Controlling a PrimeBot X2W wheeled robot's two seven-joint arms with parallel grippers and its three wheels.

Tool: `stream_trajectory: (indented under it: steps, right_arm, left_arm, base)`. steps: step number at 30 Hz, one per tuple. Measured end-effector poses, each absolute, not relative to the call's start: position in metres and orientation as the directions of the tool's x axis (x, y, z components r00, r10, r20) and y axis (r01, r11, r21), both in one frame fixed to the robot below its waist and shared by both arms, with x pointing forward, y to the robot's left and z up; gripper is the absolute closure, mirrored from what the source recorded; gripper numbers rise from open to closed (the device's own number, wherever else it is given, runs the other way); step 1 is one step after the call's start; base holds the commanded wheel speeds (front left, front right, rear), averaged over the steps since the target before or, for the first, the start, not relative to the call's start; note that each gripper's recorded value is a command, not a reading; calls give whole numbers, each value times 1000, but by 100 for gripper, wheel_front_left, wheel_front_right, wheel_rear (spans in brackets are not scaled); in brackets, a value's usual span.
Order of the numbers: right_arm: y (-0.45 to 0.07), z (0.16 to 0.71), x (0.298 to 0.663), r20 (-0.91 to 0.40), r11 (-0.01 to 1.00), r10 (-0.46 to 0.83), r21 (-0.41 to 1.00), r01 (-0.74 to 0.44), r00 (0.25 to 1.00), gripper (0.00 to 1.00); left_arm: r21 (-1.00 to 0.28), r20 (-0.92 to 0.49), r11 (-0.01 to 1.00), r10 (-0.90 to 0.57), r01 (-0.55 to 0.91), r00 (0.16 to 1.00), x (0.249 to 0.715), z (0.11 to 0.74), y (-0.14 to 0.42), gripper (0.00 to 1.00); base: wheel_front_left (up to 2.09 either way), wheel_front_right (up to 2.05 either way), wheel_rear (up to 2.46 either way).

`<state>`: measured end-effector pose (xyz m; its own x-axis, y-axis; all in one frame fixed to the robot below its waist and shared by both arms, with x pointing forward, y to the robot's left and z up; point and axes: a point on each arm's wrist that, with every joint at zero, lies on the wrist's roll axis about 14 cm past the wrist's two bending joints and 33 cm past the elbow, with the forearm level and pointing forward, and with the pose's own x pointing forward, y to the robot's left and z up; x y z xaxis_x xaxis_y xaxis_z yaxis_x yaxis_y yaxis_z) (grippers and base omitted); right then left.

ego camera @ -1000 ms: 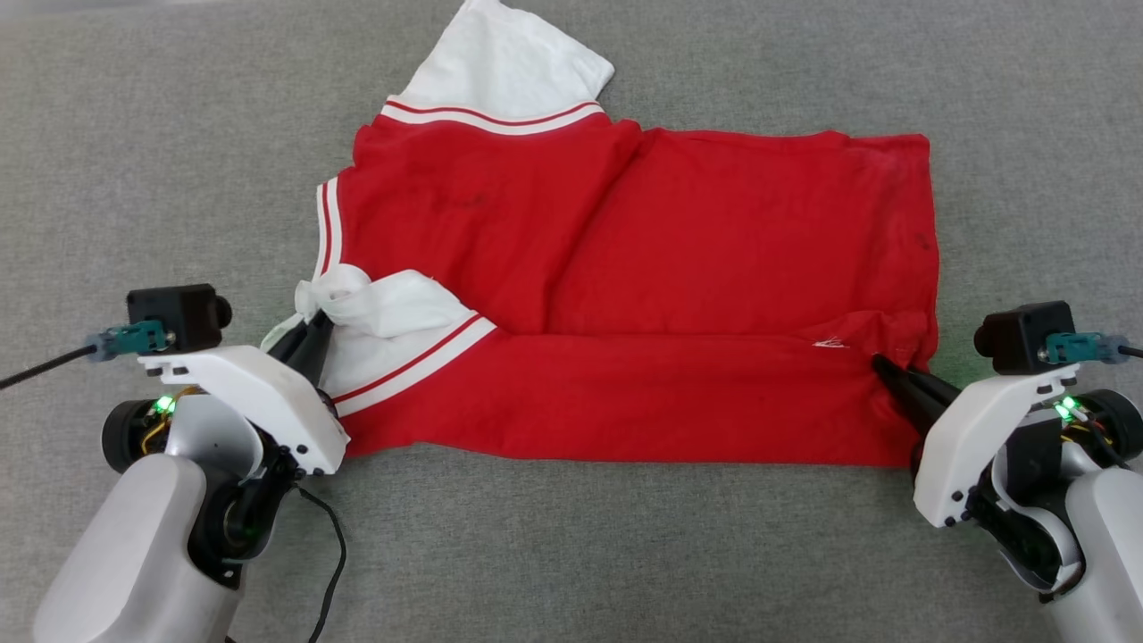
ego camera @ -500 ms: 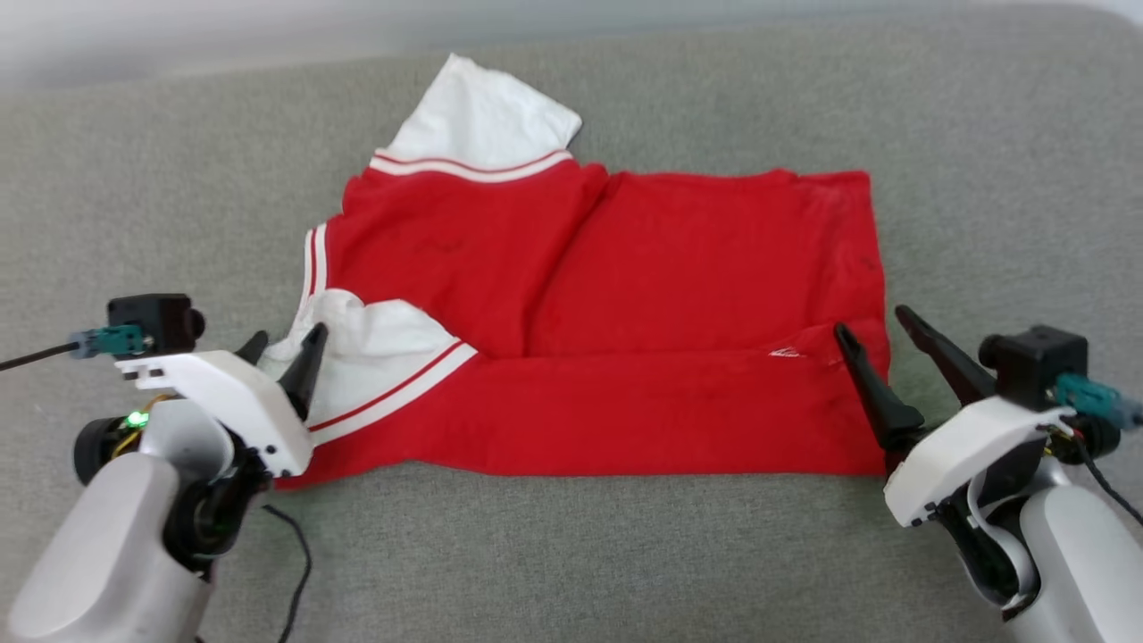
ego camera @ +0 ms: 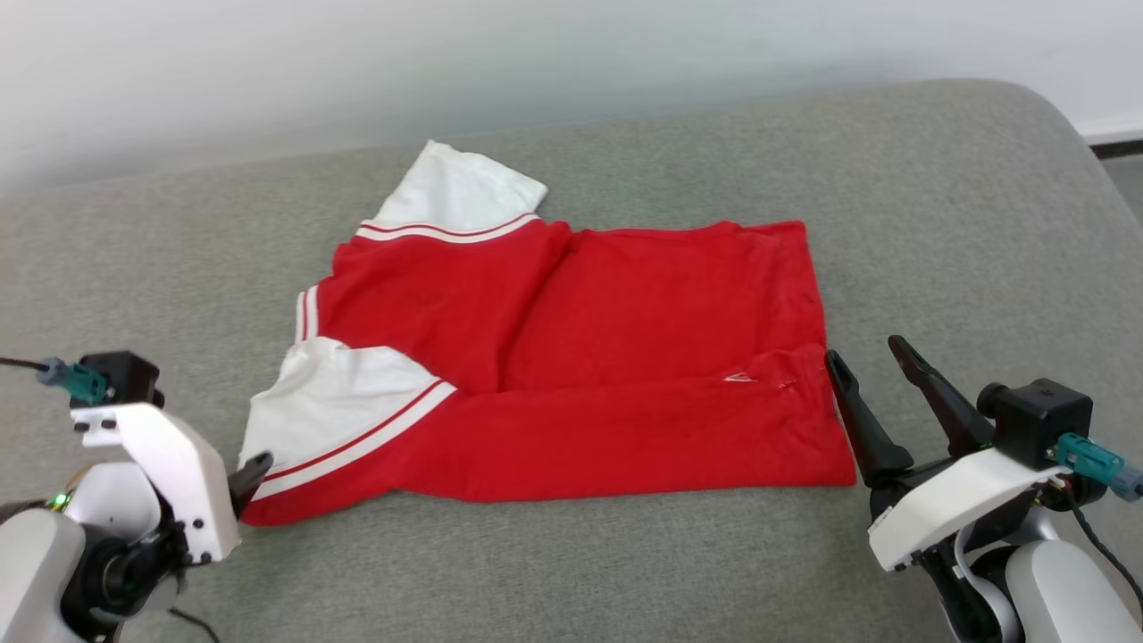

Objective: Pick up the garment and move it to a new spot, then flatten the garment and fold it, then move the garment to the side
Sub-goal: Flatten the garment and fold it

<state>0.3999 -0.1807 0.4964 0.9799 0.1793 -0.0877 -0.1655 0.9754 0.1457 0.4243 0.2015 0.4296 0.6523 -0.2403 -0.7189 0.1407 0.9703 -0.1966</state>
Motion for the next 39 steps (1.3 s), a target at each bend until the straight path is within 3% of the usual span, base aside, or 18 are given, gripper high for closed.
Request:
stream_trajectory:
  steps: [11, 12, 13, 14, 19, 27, 33, 39]
  right_arm:
    - [-191, 468, 397, -180, 980, 137, 168, -107, 974, 0]
    - [-193, 466, 397, -186, 981, 131, 167, -100, 974, 0]
    - [-195, 465, 398, -187, 981, 124, 168, -93, 974, 0]
    - [-197, 462, 398, -193, 982, 119, 169, -87, 974, 0]
    - [-204, 459, 399, -209, 983, 106, 169, -71, 972, 0]
    - [-218, 456, 398, -291, 979, 101, 201, -42, 951, 0]
    - [-220, 421, 386, -538, 977, 155, 208, -48, 828, 0]
    - [-204, 404, 392, -660, 970, 227, 220, -105, 716, 0]
  left_arm:
    - [-275, -844, 955, -296, 113, 447, 407, 377, 183, 0]
    - [-284, -848, 952, -303, 110, 434, 407, 374, 180, 43]
    - [-293, -849, 950, -311, 109, 426, 408, 372, 178, 67]
    - [-305, -850, 946, -321, 107, 417, 408, 370, 176, 100]
    - [-338, -828, 932, -361, 133, 429, 410, 369, 164, 100]
    - [-319, -744, 935, -350, 159, 568, 425, 393, 169, 100]
    - [-282, -672, 942, -328, 180, 663, 438, 420, 178, 100]
    - [-275, -661, 942, -330, 191, 674, 442, 421, 176, 100]
  base:
    - [0, 0, 0]
    - [0, 0, 0]
    - [0, 0, 0]
    - [0, 0, 0]
    - [0, 0, 0]
    - [0, 0, 0]
    - [0, 0, 0]
    - [0, 0, 0]
